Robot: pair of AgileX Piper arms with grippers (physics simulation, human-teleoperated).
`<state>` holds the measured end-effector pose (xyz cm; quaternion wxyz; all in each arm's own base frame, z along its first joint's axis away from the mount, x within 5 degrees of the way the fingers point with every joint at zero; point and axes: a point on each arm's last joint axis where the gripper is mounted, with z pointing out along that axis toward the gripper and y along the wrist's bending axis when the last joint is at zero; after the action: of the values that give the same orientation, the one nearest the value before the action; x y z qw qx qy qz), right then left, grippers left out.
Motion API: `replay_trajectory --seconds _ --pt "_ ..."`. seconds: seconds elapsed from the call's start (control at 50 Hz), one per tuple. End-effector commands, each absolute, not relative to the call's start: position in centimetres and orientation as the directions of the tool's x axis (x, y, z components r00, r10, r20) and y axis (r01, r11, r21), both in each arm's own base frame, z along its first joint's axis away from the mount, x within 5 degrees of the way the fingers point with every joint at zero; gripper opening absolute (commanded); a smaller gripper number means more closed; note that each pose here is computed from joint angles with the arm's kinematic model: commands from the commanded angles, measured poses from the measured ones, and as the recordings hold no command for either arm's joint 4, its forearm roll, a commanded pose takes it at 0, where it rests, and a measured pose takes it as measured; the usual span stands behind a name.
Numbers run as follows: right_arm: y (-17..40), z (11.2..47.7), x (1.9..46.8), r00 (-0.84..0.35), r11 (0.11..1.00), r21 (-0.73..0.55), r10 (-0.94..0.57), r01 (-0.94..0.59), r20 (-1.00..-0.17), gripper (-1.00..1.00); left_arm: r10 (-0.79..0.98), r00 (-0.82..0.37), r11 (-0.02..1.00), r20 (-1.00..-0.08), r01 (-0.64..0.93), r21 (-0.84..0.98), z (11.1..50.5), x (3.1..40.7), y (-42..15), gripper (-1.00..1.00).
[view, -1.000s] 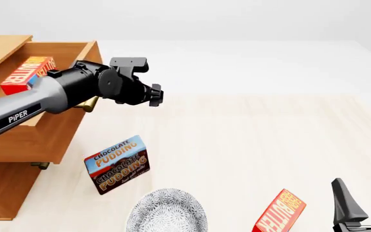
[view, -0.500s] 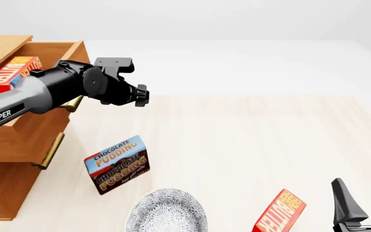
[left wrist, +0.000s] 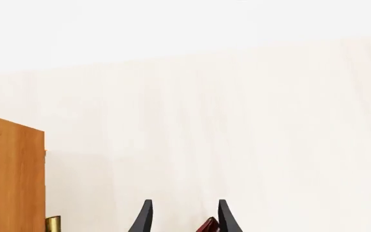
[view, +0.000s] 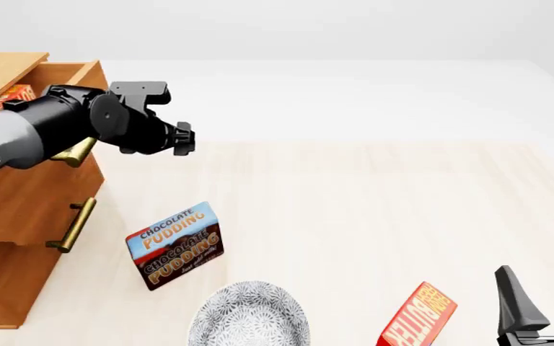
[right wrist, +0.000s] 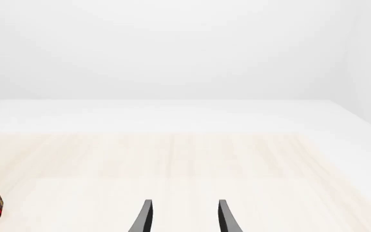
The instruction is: Put the butter at the front in the top drawer of the cabinet and close it.
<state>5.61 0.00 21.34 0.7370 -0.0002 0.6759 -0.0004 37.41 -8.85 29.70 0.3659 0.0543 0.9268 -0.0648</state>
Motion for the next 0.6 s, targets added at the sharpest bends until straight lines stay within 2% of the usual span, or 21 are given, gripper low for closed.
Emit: replay_trajectory --seconds 0.02,0.6 --pt "0.0 21.4 5.6 0.089 1.000 -0.001 -0.001 0.000 -0.996 1.00 0.034 -0.730 0.991 -0.683 0.114 -0.073 29.9 37.3 -7.2 1.00" --pt "0.0 21.4 5.6 0.090 1.000 -0.001 -0.001 0.000 -0.996 1.00 -0.050 -0.750 0.997 -0.659 -0.002 -0.073 29.3 36.6 -2.9 1.00"
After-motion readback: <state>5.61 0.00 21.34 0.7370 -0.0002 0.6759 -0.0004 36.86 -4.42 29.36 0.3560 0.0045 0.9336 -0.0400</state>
